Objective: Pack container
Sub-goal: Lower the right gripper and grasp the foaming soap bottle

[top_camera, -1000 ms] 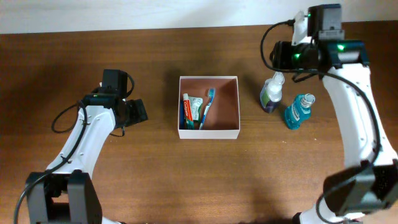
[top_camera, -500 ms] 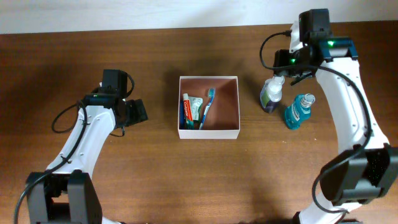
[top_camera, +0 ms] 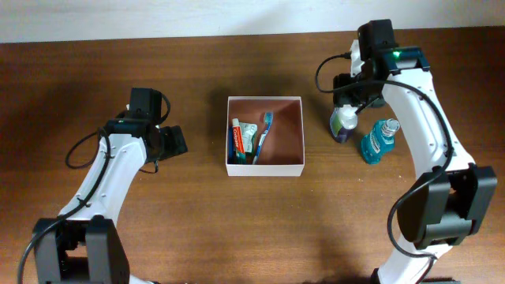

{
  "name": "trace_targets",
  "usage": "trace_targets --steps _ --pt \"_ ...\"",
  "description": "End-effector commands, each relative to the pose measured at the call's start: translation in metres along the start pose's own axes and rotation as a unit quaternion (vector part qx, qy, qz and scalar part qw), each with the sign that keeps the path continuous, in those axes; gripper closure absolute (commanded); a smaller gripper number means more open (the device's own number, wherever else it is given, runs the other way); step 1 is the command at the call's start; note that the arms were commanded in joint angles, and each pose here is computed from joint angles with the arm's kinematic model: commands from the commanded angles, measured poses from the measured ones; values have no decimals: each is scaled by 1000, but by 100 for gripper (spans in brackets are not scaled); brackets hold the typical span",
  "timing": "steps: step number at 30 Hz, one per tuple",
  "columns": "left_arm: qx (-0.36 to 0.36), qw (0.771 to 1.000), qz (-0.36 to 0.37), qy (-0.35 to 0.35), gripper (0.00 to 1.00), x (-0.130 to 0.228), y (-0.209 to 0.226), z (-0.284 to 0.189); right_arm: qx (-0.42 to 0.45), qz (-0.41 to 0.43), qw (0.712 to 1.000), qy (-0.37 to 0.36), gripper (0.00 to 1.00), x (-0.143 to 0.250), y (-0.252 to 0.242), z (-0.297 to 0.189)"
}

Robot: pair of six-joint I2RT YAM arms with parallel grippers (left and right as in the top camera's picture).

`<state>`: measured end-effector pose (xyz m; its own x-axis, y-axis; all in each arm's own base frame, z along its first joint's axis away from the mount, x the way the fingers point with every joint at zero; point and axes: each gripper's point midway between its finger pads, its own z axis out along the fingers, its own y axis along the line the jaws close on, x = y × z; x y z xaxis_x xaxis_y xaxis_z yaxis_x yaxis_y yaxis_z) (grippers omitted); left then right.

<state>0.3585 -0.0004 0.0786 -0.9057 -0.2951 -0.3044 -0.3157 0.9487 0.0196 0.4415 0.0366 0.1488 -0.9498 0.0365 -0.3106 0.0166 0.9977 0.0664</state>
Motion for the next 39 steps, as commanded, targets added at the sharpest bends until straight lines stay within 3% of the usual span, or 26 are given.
trace_targets --steps 1,9,25,30,39 --pt "-5 1000 -2 2 1 0 2 3 14 0 1000 14 42 5 -4 8" --pt "-5 1000 -2 2 1 0 2 3 19 0 1000 17 54 7 -5 8" --pt "-5 1000 -2 2 1 0 2 3 19 0 1000 21 59 9 -6 8" --pt "-5 1000 -2 2 1 0 2 3 19 0 1000 22 69 9 -6 8" --pt "-5 1000 -2 2 1 0 2 3 22 0 1000 18 78 7 -7 7"
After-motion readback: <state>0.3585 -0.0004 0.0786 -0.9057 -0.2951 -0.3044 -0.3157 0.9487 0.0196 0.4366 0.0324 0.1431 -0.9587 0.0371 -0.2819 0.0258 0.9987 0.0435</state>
